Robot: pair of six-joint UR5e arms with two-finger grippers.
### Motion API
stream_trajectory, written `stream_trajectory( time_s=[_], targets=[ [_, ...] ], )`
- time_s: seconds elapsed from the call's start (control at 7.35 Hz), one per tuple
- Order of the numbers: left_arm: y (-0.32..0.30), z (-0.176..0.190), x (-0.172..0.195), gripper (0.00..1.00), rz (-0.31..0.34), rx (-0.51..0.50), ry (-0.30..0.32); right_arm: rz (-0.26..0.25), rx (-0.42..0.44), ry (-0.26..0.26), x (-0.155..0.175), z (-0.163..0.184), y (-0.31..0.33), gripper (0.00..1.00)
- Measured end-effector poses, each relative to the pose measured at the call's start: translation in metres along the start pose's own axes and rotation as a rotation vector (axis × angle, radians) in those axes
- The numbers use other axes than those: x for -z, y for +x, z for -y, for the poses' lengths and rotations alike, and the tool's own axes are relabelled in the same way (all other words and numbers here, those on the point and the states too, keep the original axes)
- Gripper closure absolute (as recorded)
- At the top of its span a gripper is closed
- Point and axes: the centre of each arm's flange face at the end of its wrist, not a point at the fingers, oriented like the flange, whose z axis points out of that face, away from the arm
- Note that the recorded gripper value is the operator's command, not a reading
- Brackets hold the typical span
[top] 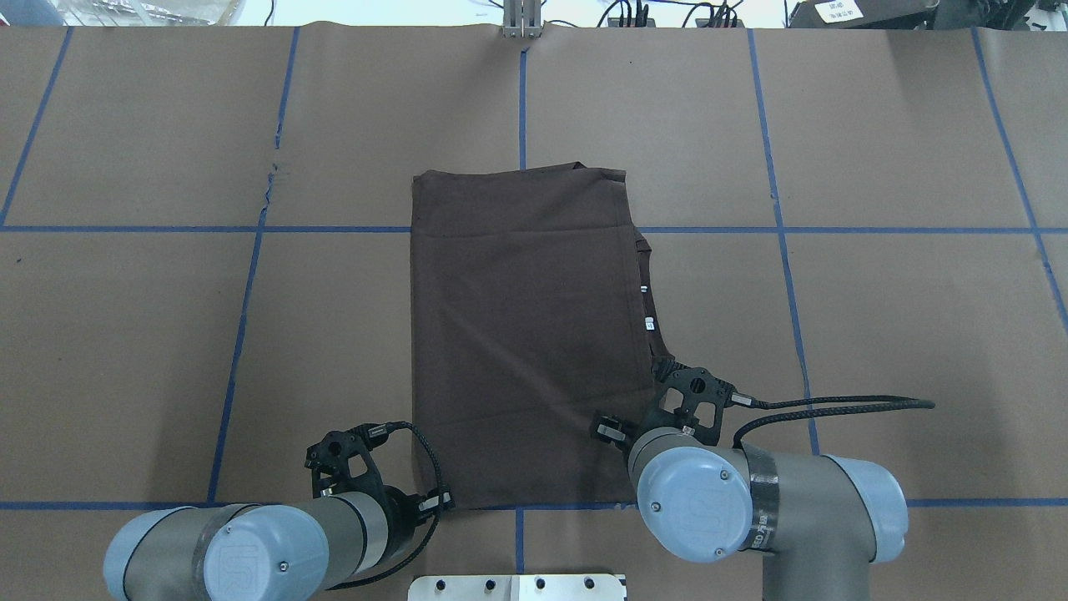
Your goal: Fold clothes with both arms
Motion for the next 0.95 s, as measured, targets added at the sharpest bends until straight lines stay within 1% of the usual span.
stream_trajectory(
  time_s=[0.27, 0.82, 0.95],
  targets=[
    [0.0, 0.0, 0.0, 1.0, -0.001, 0.0, 0.001, -0.003, 0.003, -0.009, -0.003, -0.011, -0.003, 0.16],
    [0.0, 0.0, 0.0, 1.0, 0.0, 0.0, 0.001, -0.033, 0.002, -0.005, -0.019, -0.02, 0.0, 0.18],
    [-0.001, 0.0, 0.0, 1.0, 0.001, 0.0, 0.001, -0.035, 0.002, -0.004, -0.02, -0.02, 0.0, 0.23]
  ],
)
